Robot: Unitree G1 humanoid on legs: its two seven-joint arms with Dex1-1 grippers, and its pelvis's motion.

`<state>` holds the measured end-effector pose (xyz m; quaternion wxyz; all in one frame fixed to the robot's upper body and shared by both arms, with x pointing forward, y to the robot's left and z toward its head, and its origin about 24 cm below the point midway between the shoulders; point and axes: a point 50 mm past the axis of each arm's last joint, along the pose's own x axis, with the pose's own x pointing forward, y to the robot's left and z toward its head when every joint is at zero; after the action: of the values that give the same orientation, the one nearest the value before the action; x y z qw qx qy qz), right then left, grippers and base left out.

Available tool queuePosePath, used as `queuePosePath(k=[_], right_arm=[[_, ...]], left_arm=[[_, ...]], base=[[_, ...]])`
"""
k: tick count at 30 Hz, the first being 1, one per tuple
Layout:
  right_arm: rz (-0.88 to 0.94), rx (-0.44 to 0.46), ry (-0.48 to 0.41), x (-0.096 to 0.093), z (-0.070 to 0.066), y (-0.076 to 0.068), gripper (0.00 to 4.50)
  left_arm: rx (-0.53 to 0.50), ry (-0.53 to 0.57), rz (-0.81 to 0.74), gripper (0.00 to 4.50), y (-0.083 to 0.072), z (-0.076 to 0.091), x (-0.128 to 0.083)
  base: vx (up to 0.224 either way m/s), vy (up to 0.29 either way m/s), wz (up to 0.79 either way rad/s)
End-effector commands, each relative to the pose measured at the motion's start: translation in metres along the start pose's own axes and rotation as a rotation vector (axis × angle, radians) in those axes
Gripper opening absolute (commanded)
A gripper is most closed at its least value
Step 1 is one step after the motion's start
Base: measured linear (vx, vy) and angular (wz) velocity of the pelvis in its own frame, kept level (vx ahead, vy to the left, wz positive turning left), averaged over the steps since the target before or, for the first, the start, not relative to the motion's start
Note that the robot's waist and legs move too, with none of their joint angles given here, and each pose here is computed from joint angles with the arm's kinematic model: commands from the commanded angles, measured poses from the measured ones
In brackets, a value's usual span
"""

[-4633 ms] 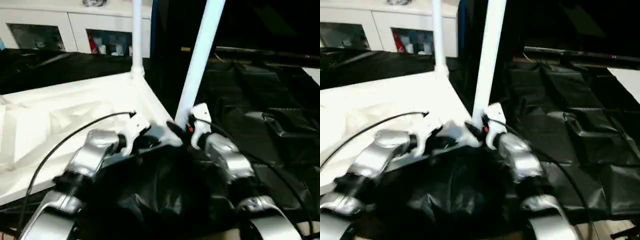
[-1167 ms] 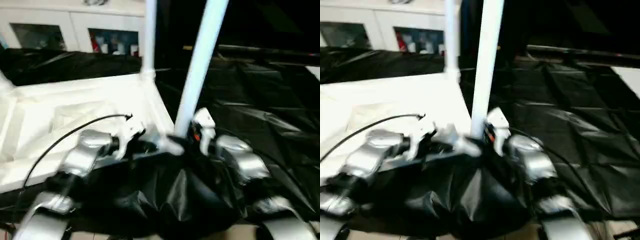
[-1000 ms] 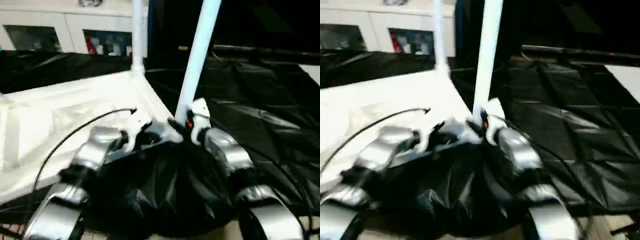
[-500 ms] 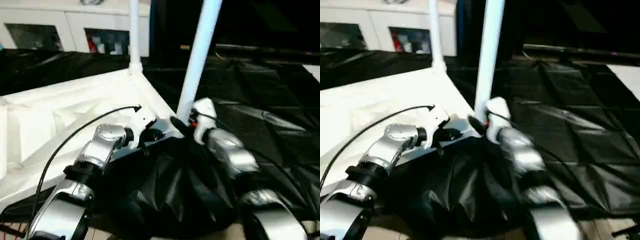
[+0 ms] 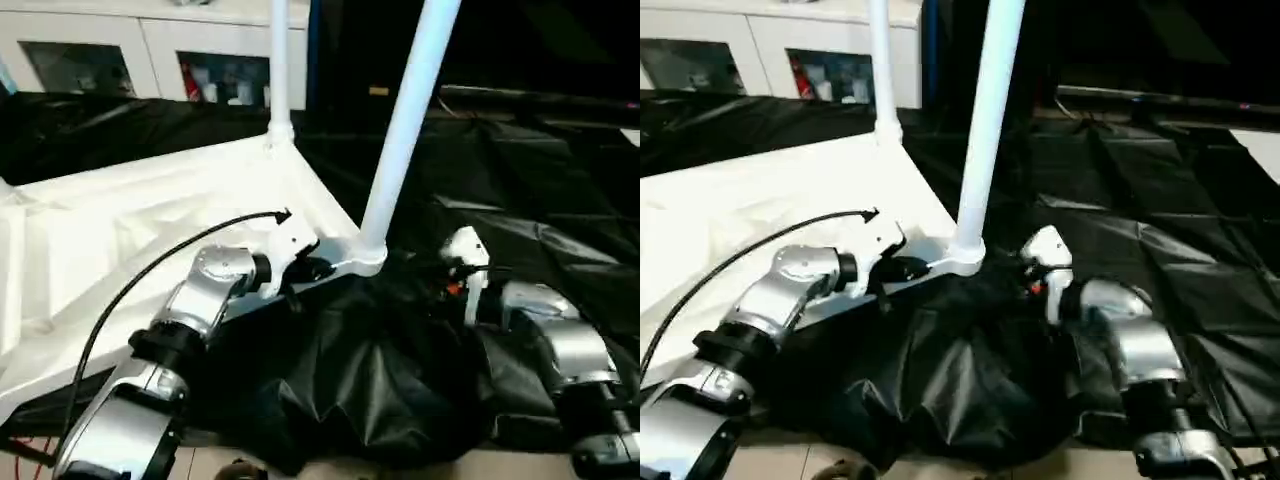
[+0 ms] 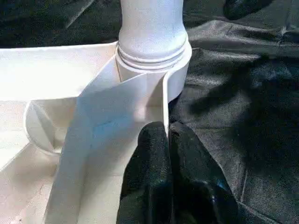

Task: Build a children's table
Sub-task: Rotate leg to tighten

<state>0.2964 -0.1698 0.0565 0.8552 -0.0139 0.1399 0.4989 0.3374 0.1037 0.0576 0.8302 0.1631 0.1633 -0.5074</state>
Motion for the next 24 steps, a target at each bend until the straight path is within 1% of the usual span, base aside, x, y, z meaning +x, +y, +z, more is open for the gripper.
queuePosePath(k=[1, 2, 3, 4, 7, 9, 10, 11, 12, 13, 14, 15, 16, 18, 19, 21, 22, 23, 24], right_arm=[[0.035, -0.006, -0.014, 0.004, 0.004, 0.006, 2.92], [0.052, -0.003, -0.034, 0.009, 0.008, 0.01, 3.05], [0.052, -0.003, -0.034, 0.009, 0.008, 0.01, 3.05], [0.061, 0.008, -0.055, 0.014, 0.012, 0.013, 3.12], [0.067, 0.01, -0.062, 0.02, 0.013, 0.016, 3.12], [0.041, 0.013, -0.074, 0.028, 0.014, 0.016, 3.12], [0.029, 0.014, -0.079, 0.03, 0.015, 0.016, 3.12], [-0.005, 0.034, -0.094, 0.037, 0.016, 0.015, 3.12], [-0.005, 0.034, -0.094, 0.037, 0.016, 0.015, 3.12], [-0.025, 0.041, -0.104, 0.045, 0.018, 0.017, 3.12], [-0.022, 0.049, -0.111, 0.049, 0.018, 0.019, 3.12], [-0.022, 0.049, -0.111, 0.049, 0.018, 0.019, 3.12], [-0.003, 0.055, -0.122, 0.059, 0.02, 0.024, 3.12], [0.001, 0.055, -0.124, 0.061, 0.02, 0.026, 3.12], [-0.002, 0.069, -0.146, 0.072, 0.023, 0.031, 3.12], [-0.002, 0.069, -0.146, 0.072, 0.023, 0.031, 3.12], [-0.018, 0.086, -0.166, 0.082, 0.024, 0.034, 3.12], [-0.023, 0.089, -0.17, 0.084, 0.025, 0.034, 3.12], [-0.063, 0.106, -0.18, 0.094, 0.026, 0.034, 3.12]], left_arm=[[0.031, -0.141, -0.019, 0.0, -0.004, 0.023, 0.001], [-0.003, -0.155, -0.018, 0.27, -0.005, 0.025, -0.004], [-0.003, -0.155, -0.018, 0.27, -0.005, 0.025, -0.004], [-0.041, -0.164, -0.027, 0.44, -0.005, 0.027, -0.011], [-0.04, -0.171, -0.004, 0.62, -0.003, 0.029, -0.022], [-0.054, -0.167, 0.041, 0.97, 0.001, 0.028, -0.036], [-0.057, -0.161, 0.048, 0.97, 0.001, 0.027, -0.041], [-0.07, -0.139, 0.042, 1.01, 0.0, 0.025, -0.054], [-0.07, -0.139, 0.042, 1.06, 0.0, 0.025, -0.054], [-0.087, -0.104, 0.023, 1.15, -0.004, 0.02, -0.07], [-0.097, -0.085, 0.011, 1.28, -0.007, 0.017, -0.078], [-0.097, -0.085, 0.011, 1.39, -0.007, 0.017, -0.078], [-0.116, -0.042, -0.014, 1.45, -0.013, 0.011, -0.096], [-0.122, -0.03, -0.022, 1.52, -0.016, 0.01, -0.101], [-0.154, 0.014, -0.036, 1.52, -0.026, 0.004, -0.117], [-0.154, 0.014, -0.036, 1.79, -0.026, 0.004, -0.117], [-0.179, 0.048, -0.033, 1.85, -0.034, -0.002, -0.126], [-0.184, 0.054, -0.03, 1.86, -0.035, -0.003, -0.128], [-0.201, 0.083, -0.002, 1.88, -0.041, -0.009, -0.133]], base=[[0.0, 0.0, 0.0], [0.0, 0.0, 0.0], [0.0, 0.0, 0.0], [0.0, 0.0, 0.0], [0.0, 0.0, 0.0], [0.0, 0.0, 0.0], [0.0, 0.0, 0.0], [0.0, 0.0, 0.0], [0.0, 0.0, 0.0], [0.0, 0.0, 0.0], [0.0, 0.0, 0.0], [0.0, 0.0, 0.0], [0.0, 0.0, 0.0], [0.0, 0.0, 0.0], [0.0, 0.0, 0.0], [0.0, 0.0, 0.0], [0.0, 0.0, 0.0], [0.0, 0.0, 0.0], [0.0, 0.0, 0.0]])
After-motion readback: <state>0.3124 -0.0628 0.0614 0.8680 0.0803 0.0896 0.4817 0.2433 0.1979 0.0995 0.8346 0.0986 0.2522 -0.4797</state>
